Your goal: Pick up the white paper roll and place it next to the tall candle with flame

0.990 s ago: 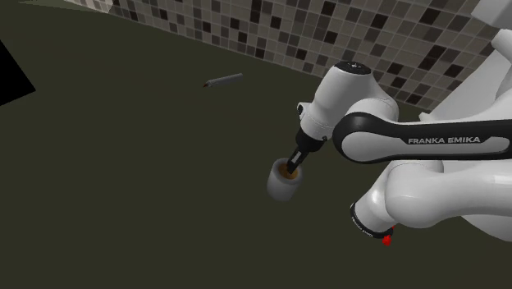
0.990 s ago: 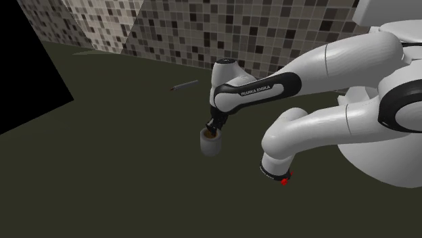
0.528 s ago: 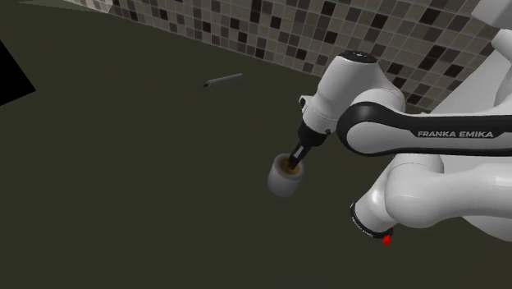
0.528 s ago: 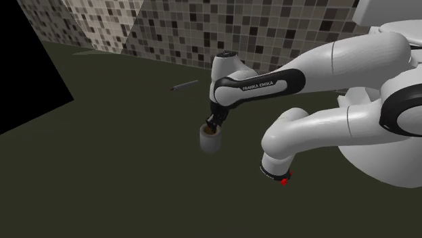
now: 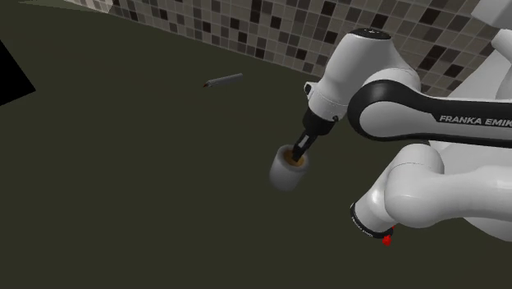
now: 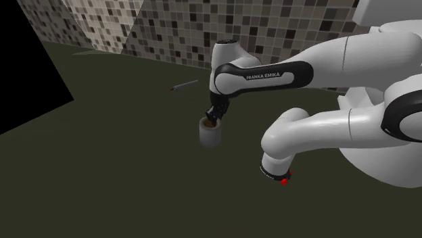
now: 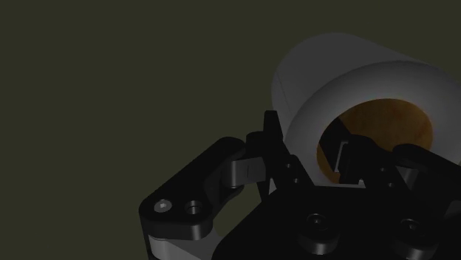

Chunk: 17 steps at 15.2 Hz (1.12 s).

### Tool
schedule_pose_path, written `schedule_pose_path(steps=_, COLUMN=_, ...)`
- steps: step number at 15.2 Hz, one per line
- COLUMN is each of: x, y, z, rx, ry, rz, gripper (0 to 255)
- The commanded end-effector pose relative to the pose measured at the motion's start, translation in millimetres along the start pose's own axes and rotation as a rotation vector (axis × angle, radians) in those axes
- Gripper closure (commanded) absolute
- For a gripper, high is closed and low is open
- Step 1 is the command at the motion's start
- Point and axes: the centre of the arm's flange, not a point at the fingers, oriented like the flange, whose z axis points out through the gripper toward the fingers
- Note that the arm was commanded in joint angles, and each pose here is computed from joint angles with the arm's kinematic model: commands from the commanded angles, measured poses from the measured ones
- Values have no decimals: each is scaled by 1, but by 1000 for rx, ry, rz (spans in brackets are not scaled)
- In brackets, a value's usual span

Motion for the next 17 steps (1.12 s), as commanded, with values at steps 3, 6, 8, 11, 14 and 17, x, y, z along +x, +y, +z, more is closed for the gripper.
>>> schedule_pose_path(steps=3, x=2, y=0, z=-21, rx=0, ry=0, rz=0, gripper=255)
schedule_pose_path(steps=6, x=3, y=-1, z=-37, rx=0, ry=0, rz=0, gripper=255)
schedule_pose_path(steps=8, x=4, y=-1, z=-48, rx=0, ry=0, rz=0, gripper=255)
schedule_pose_path(steps=11, x=5, y=-1, z=-63, rx=0, ry=0, rz=0, gripper=255)
schedule_pose_path(steps=14, x=6, y=-2, z=-79, rx=0, ry=0, rz=0, gripper=255)
schedule_pose_path(steps=17, x=7, y=-2, z=-95, rx=0, ry=0, rz=0, gripper=255)
